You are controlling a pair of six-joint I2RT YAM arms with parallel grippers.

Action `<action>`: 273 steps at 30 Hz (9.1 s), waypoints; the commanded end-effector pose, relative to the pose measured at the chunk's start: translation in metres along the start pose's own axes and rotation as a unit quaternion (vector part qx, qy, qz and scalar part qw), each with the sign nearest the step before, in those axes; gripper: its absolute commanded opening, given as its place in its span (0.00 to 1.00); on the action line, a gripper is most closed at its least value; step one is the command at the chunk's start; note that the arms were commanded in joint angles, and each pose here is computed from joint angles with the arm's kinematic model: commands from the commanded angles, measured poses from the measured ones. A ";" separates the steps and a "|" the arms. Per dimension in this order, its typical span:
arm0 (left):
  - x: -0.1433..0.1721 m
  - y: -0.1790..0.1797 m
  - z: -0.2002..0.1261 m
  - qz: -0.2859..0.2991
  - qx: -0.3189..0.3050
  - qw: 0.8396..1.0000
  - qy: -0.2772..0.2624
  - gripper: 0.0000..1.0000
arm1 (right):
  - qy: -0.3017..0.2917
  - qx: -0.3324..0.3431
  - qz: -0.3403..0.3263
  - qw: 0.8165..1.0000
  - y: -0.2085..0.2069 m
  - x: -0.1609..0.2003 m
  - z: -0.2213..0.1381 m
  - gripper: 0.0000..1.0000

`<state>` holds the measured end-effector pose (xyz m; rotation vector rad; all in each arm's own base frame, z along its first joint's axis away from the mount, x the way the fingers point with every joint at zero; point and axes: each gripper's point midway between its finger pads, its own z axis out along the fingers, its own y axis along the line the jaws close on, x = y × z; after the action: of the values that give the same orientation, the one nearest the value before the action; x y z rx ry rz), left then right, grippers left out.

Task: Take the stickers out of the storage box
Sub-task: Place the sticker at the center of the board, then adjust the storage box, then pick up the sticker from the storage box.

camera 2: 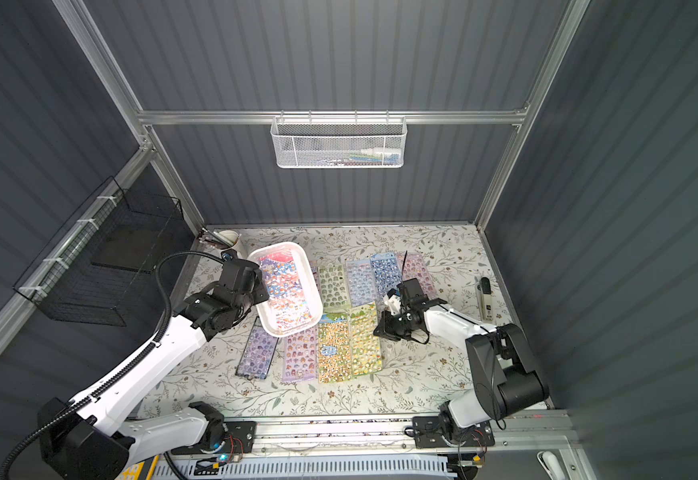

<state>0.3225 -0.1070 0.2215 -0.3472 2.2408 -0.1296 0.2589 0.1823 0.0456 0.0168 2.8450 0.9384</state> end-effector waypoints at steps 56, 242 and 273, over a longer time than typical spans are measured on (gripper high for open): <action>0.011 -0.175 0.055 0.060 0.124 0.989 0.062 0.00 | -0.217 0.097 -0.137 0.962 0.109 -0.098 -0.099 0.44; 0.090 -0.277 0.010 0.207 0.368 0.905 0.059 0.03 | -0.268 0.001 -0.095 0.959 0.099 -0.131 -0.140 0.00; -0.018 -0.232 -0.088 0.161 0.349 0.923 -0.017 0.00 | -0.245 0.023 -0.073 0.966 0.079 -0.129 -0.133 0.00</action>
<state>0.3148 -0.3457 0.3247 0.4447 2.0172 -0.7410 0.3620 0.1591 0.2064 0.0349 2.3885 0.6931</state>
